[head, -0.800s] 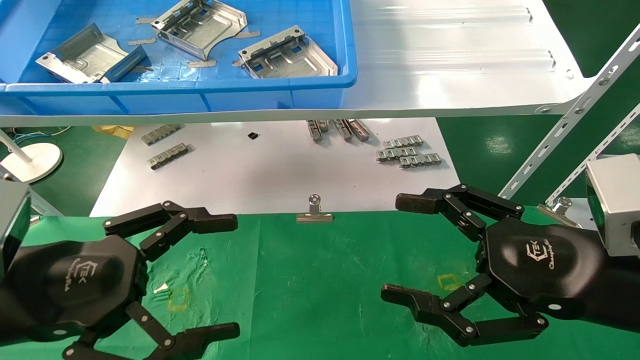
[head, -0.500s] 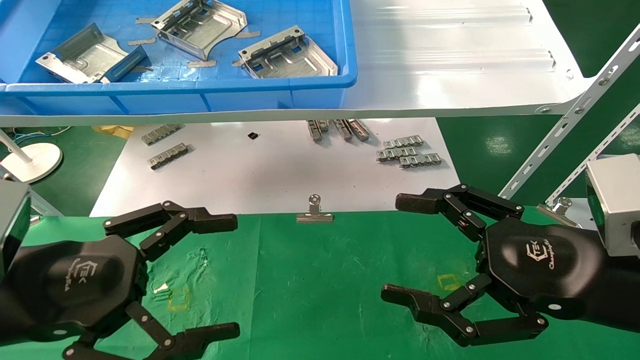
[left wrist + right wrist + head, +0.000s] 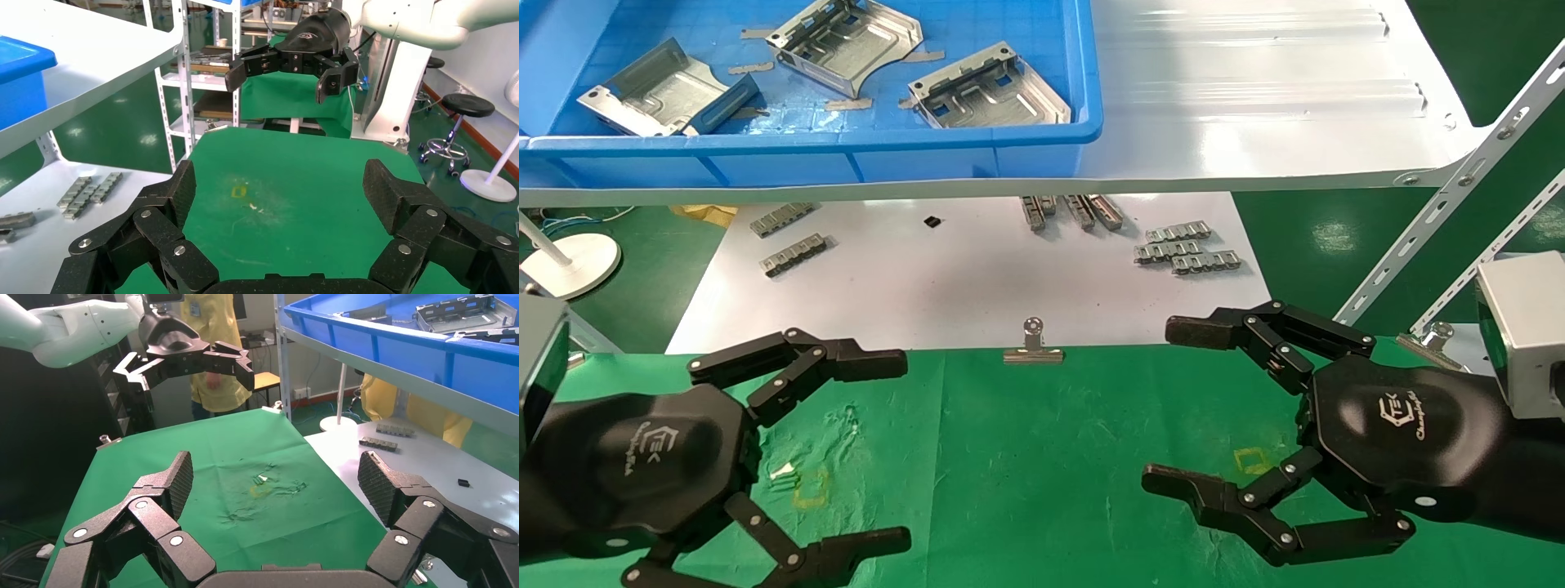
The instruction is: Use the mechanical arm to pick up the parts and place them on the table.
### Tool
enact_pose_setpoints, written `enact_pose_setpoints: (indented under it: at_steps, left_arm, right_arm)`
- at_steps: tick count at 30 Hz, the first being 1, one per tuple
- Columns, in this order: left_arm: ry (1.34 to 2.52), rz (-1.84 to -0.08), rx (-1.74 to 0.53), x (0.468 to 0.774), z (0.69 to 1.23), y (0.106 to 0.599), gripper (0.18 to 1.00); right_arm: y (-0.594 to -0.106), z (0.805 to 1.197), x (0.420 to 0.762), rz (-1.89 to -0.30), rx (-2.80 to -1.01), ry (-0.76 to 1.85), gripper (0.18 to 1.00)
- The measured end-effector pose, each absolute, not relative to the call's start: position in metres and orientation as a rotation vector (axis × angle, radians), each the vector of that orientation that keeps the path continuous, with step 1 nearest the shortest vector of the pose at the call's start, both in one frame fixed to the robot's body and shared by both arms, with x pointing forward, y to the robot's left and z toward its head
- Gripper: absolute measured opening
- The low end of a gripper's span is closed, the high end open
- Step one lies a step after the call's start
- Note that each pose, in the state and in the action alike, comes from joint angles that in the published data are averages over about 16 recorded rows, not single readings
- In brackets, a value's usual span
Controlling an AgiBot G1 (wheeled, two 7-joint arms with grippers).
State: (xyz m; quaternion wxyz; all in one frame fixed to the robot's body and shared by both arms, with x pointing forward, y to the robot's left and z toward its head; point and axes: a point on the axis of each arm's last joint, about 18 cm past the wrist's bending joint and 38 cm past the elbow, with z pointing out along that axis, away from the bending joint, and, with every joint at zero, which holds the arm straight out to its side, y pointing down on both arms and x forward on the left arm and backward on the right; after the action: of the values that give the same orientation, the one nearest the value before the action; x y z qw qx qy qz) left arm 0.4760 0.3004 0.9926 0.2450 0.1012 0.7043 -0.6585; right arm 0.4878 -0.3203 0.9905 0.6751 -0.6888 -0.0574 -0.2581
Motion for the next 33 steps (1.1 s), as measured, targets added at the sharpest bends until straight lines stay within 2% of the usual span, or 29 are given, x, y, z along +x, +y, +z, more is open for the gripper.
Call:
enact_pose_setpoints:
  at_steps: [16, 22, 28, 33]
  left_arm:
    - [1.923, -1.798, 0.276, 0.476, 0.9926, 0.3004, 1.001]
    - [1.923, -1.798, 0.276, 0.476, 0.9926, 0.3004, 1.001]
    - [1.923, -1.798, 0.276, 0.476, 0.9926, 0.3004, 1.001]
    - [1.923, -1.798, 0.276, 0.476, 0.9926, 0.3004, 1.001]
  right_arm:
    - [-0.3203, 0.9905, 0.4878, -0.58, -1.549, -0.129, 0.972]
    - [-0.3203, 0.9905, 0.4878, -0.58, -1.549, -0.129, 0.92]
    - [-0.3203, 0.9905, 0.4878, -0.58, -1.549, -0.129, 0.834]
    - [-0.3203, 0.9905, 0.4878, -0.58, -1.549, -0.129, 0.728]
